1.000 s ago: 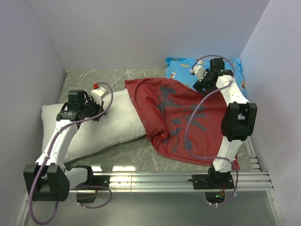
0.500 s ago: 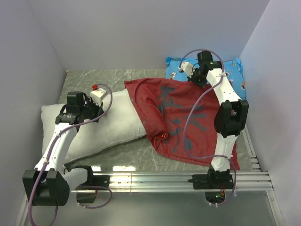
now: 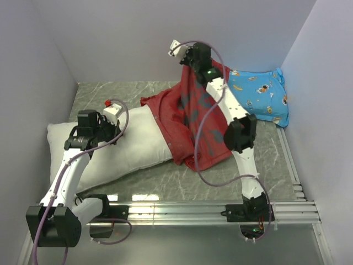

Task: Put the pillow into the pillowcase

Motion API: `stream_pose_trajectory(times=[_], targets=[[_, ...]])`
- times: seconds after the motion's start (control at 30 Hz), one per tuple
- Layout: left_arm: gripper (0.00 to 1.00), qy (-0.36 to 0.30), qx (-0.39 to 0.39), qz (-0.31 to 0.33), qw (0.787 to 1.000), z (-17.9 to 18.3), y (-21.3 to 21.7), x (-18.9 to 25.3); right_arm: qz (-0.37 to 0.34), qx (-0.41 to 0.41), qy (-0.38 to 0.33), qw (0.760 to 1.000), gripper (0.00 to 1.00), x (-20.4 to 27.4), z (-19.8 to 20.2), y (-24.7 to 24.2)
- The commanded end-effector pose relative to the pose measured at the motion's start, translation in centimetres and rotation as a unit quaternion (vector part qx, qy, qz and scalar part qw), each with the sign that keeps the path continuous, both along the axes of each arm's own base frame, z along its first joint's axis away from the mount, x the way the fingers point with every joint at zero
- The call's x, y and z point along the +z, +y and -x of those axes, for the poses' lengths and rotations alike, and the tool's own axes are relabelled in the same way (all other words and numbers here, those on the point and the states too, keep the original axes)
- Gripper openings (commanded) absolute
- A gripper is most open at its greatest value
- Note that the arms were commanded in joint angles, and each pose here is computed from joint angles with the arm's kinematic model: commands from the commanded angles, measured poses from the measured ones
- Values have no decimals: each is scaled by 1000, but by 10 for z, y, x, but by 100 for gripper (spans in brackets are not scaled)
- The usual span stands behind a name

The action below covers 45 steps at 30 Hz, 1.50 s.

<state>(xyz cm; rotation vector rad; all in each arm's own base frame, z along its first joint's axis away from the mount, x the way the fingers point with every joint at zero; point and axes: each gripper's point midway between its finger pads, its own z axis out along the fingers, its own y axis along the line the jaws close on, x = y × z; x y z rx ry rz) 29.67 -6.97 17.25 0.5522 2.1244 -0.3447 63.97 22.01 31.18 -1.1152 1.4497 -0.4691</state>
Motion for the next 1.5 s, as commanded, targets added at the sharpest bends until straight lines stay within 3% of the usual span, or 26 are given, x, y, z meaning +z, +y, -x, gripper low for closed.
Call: stream_pose_trajectory(times=[0.0,0.03,0.07,0.1,0.17,0.27,0.3,0.33,0.4,0.47,0.5,0.57,0.67,0.7,0.77,0.83,0.9,1.03,1.23,1.47], targets=[[0,30,18,38,999,8,-8,-3,-29,-29,-180,983,5,40,-43,7],[0,28,21,42,999,7,-9,-3,-33,-30,-226,973,19,56,-43,8],[0,29,24,44,998,7,-8,-3,-25,-34,-230,972,51,51,-43,8],[0,29,29,48,998,7,-8,-3,-14,-40,-221,974,63,40,-42,6],[0,25,33,49,998,4,-8,-1,-7,-80,-191,978,80,31,-39,-15],[0,15,31,49,998,1,-8,7,-32,-138,-115,983,86,38,-13,-63],[0,9,20,48,999,1,-10,11,-49,-144,-102,983,87,64,14,-77],[0,4,14,49,999,1,-12,16,-62,-150,-37,986,87,47,35,-86],[0,2,-7,46,999,3,-15,20,-91,-120,28,988,87,55,90,-91],[0,-3,-26,37,999,4,-18,24,-91,-93,179,975,86,-8,150,-87],[0,-4,-35,26,999,6,-19,22,-107,-85,201,970,86,-1,182,-91],[0,-3,-50,14,999,10,-23,20,-134,-90,331,930,82,-49,242,-90],[0,-10,-70,-1,997,15,-26,17,-214,-45,445,869,72,-70,322,-66],[1,-17,-79,-5,997,16,-27,18,-249,-7,447,859,69,-54,345,-54],[26,-32,-103,0,994,24,-32,29,-311,17,448,838,63,-41,361,-32],[43,-60,-108,2,992,29,-34,44,-350,43,449,821,59,-32,380,-4],[48,-70,-107,7,992,32,-35,54,-359,55,460,810,52,-35,396,18],[72,-101,-115,4,988,46,-39,74,-349,27,466,813,53,-57,400,45],[84,-140,-147,-66,977,68,-49,51,-315,14,451,835,60,-80,398,79],[88,-181,-158,-112,964,72,-51,34,-277,-10,434,858,60,-96,392,96]])
